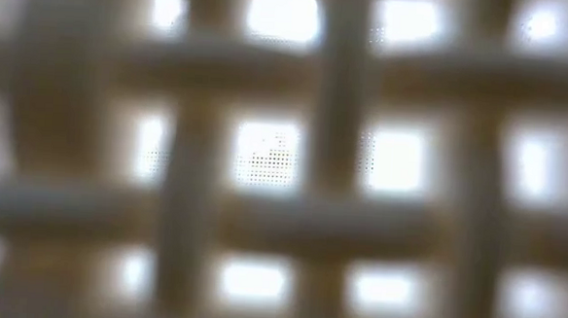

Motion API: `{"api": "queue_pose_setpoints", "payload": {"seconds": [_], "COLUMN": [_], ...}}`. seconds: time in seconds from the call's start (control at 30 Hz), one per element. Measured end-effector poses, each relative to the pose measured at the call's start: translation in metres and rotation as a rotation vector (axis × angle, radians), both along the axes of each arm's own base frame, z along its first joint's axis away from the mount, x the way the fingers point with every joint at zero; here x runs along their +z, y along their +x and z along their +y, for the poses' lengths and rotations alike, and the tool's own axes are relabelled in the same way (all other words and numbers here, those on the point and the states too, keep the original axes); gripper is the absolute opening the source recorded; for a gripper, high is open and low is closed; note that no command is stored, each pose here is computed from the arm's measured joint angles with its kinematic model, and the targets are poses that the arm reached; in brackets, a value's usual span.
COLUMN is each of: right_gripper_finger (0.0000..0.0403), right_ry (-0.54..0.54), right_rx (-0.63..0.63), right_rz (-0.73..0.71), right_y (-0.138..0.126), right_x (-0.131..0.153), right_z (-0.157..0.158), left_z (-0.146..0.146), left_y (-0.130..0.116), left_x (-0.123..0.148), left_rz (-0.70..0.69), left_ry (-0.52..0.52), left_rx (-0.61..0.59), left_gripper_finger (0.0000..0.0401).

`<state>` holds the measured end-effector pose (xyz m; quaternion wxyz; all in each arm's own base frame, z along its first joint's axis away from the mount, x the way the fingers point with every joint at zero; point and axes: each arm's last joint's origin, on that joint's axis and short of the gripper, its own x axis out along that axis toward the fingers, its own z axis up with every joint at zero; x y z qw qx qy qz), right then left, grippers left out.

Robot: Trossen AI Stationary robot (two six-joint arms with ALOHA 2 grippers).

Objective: Pick & Place Medicine items
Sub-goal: Put the right red medicine bottle into the white bin

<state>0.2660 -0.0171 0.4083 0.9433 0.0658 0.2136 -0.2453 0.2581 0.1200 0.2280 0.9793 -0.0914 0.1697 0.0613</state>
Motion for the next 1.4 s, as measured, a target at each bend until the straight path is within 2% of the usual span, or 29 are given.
{"api": "queue_pose_setpoints", "payload": {"seconds": [0.13, 0.23, 0.3, 0.4, 0.47, 0.57, 0.67, 0.77, 0.83, 1.07, 1.4], "right_gripper_finger": [0.0203, 0.0203, 0.0203, 0.0203, 0.0203, 0.0203, 0.0203, 0.0203, 0.0203, 0.0203, 0.0203], "right_ry": [0.033, 0.049, 0.056, 0.042, 0.030, 0.045, 0.069, 0.067, 0.059, 0.006, -0.009], "right_rx": [-0.056, -0.045, -0.047, -0.056, -0.066, -0.062, -0.026, 0.034, 0.089, 0.144, 0.161], "right_rz": [0.037, 0.039, 0.041, 0.052, 0.057, 0.049, 0.021, -0.035, -0.076, -0.057, 0.001], "right_y": [0.005, 0.007, 0.007, 0.008, 0.007, 0.006, 0.008, 0.015, 0.022, 0.048, 0.064], "right_x": [-0.008, -0.010, -0.011, -0.011, -0.011, -0.011, -0.009, -0.007, -0.005, -0.020, -0.037], "right_z": [-0.011, -0.016, -0.020, -0.025, -0.030, -0.034, -0.033, -0.033, -0.032, -0.035, -0.038], "left_z": [-0.002, -0.003, -0.002, 0.002, 0.004, 0.006, 0.006, 0.001, -0.003, -0.014, -0.015], "left_y": [0.001, 0.002, 0.003, 0.010, 0.013, 0.014, 0.016, 0.019, 0.021, 0.027, 0.027], "left_x": [-0.001, -0.003, 0.001, 0.026, 0.052, 0.084, 0.106, 0.119, 0.121, 0.115, 0.115], "left_rz": [-0.002, 0.014, -0.027, -0.225, -0.401, -0.572, -0.631, -0.657, -0.653, -0.601, -0.594], "left_ry": [-0.039, -0.060, -0.072, -0.204, -0.244, -0.211, -0.209, -0.204, -0.154, -0.010, 0.001], "left_rx": [0.007, 0.009, 0.025, 0.079, 0.074, 0.039, 0.014, -0.043, -0.073, -0.114, -0.117], "left_gripper_finger": [0.0285, 0.0285, 0.0285, 0.0285, 0.0285, 0.0285, 0.0285, 0.0285, 0.0285, 0.0285, 0.0285]}}
